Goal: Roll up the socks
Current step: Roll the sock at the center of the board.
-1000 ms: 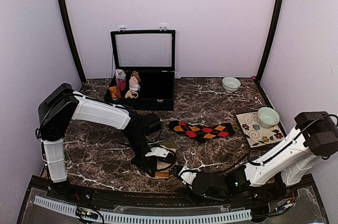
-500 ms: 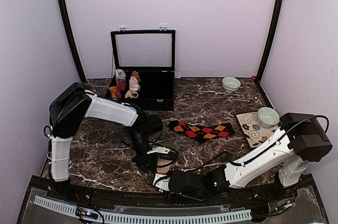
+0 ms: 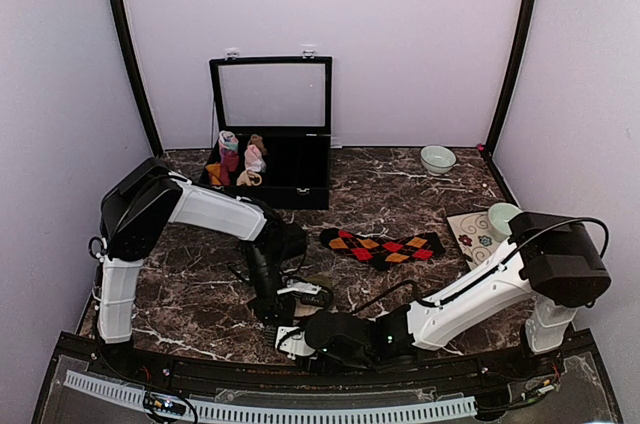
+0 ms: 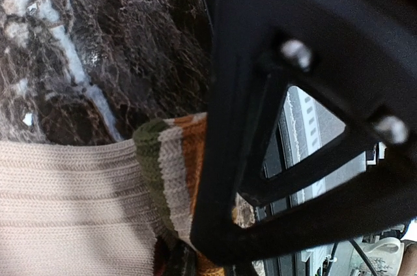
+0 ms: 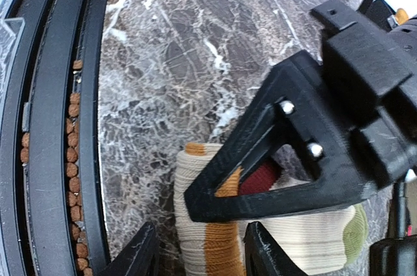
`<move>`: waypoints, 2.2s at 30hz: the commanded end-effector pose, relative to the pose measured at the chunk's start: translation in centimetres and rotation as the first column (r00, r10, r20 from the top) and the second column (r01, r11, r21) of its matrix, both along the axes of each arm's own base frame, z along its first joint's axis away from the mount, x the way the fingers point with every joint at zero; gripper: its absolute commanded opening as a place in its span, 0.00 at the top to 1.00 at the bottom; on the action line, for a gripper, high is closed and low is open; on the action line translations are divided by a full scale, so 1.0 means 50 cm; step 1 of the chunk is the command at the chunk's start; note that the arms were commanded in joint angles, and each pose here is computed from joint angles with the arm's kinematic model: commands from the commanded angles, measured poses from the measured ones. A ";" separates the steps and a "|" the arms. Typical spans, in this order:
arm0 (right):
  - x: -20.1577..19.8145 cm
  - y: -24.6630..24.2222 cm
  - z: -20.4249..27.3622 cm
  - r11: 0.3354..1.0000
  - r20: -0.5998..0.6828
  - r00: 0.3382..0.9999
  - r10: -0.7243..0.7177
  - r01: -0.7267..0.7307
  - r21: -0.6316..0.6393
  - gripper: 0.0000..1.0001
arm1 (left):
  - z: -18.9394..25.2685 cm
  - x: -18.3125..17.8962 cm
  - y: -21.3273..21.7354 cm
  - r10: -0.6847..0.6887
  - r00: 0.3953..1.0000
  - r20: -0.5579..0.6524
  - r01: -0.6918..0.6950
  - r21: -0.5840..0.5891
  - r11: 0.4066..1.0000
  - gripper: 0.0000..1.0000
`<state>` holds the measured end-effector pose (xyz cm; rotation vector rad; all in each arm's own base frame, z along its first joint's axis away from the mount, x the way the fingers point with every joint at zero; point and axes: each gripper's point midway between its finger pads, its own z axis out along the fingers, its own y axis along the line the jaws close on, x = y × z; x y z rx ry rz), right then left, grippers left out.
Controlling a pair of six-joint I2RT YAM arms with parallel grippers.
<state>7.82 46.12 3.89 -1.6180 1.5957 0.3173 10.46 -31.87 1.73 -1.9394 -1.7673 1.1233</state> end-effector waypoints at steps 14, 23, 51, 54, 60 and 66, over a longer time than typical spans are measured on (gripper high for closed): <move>-0.013 -0.028 -0.072 0.999 -0.094 0.995 -0.045 0.045 -0.002 0.68 | -0.128 0.025 0.103 -0.108 0.986 0.128 0.070 0.267 0.961 0.87; -0.022 -0.038 -0.102 0.998 -0.176 0.982 -0.068 0.068 -0.011 0.87 | -0.111 0.038 0.102 -0.065 0.981 0.185 0.017 0.250 0.968 0.75; -0.002 -0.201 -0.294 0.892 -0.642 0.623 -0.447 0.367 -0.264 0.99 | 0.090 0.003 0.152 0.024 0.766 0.642 0.134 -0.196 0.971 0.59; -0.004 -0.227 -0.310 0.867 -0.652 0.575 -0.493 0.390 -0.311 0.99 | 0.088 -0.007 0.125 -0.044 0.725 0.688 0.230 -0.181 0.956 0.60; -0.007 -0.259 -0.327 0.827 -0.646 0.523 -0.556 0.428 -0.365 0.99 | 0.090 0.006 0.072 -0.116 0.670 0.733 0.309 -0.134 0.942 0.61; -0.012 -0.278 -0.349 0.799 -0.649 0.474 -0.595 0.438 -0.413 0.99 | 0.078 -0.003 0.036 -0.140 0.644 0.752 0.357 -0.134 0.924 0.61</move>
